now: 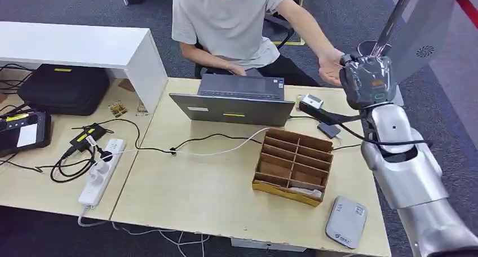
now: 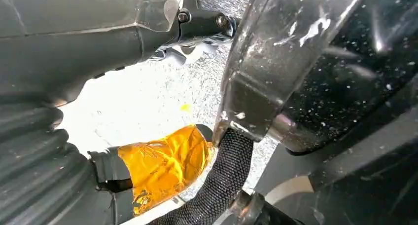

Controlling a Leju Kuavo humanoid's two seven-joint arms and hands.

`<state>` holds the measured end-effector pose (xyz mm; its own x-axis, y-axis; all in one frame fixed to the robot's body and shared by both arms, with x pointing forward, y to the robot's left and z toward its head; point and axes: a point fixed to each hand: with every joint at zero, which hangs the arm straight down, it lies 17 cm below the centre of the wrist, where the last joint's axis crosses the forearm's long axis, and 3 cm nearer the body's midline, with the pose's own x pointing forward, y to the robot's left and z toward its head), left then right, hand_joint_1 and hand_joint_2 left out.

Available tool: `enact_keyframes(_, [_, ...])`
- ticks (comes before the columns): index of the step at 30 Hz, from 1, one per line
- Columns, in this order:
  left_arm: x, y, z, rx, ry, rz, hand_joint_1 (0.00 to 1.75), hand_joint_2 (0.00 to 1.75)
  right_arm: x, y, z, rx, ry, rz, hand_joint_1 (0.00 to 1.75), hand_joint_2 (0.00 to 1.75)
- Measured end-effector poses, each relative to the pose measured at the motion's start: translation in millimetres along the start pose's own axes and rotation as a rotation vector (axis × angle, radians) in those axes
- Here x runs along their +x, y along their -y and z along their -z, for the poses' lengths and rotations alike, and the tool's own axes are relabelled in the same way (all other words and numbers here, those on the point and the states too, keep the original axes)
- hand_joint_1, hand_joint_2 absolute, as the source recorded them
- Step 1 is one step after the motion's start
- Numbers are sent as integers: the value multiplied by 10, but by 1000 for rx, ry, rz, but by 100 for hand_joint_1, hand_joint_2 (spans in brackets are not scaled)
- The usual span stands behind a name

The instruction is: Pass the card to the sensor for recognition and then transmit it.

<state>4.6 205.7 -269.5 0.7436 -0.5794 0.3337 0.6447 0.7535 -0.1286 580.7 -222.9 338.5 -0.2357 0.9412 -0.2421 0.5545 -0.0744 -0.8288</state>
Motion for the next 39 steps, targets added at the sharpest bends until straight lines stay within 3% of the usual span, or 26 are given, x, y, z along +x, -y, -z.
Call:
enact_keyframes(6, [12,-8,-1,1,6,-8,0,175,314,-119,129,31,32,28,175,175])
enact_keyframes(7, [10,-8,-1,1,5,-8,0,175,350,-138,127,36,38,30,0,175])
enact_keyframes(15, [4,2,-8,-9,5,-23,0,175,531,-265,74,65,57,62,0,175])
enact_keyframes(21, [-3,5,-4,5,7,-32,0,175,725,-337,-155,55,74,142,0,175])
enact_keyframes(31, [-1,61,5,29,19,-67,0,175,1131,-29,-1058,-46,113,330,0,175])
enact_keyframes(39, [-6,88,1,29,23,-88,0,175,1481,176,-1829,-33,192,432,0,175])
